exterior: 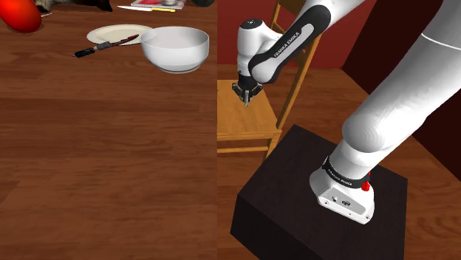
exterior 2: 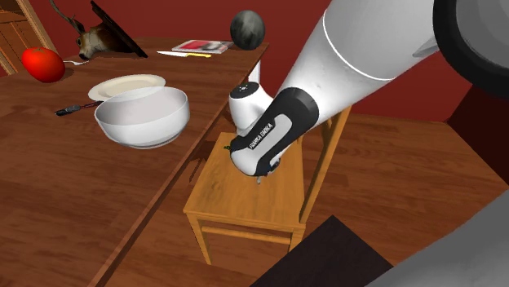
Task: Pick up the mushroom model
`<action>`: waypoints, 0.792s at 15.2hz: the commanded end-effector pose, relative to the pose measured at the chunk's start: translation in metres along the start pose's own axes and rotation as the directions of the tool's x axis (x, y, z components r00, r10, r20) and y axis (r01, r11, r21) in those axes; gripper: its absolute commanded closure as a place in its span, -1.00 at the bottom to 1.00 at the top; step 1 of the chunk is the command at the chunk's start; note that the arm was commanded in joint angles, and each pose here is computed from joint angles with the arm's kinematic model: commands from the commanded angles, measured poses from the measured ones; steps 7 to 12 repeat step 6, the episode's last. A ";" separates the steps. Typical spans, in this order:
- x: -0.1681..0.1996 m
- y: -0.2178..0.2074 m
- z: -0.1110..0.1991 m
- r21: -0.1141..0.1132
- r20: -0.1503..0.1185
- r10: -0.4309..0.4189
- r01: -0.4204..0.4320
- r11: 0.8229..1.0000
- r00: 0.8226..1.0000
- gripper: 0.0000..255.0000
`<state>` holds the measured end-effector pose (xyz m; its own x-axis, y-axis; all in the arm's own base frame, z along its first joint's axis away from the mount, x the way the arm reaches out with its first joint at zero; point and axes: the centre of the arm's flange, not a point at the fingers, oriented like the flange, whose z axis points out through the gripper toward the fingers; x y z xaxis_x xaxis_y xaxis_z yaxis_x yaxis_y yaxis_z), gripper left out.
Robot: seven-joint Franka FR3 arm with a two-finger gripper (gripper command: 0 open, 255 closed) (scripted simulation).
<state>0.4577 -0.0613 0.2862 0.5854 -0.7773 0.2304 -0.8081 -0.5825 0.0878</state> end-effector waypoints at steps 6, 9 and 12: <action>0.006 0.002 -0.026 0.000 0.000 0.000 0.000 1.000 1.000 1.00; 0.006 0.002 -0.026 0.000 0.000 0.000 0.000 1.000 1.000 1.00; 0.006 0.002 -0.026 0.000 0.000 0.000 0.000 1.000 1.000 1.00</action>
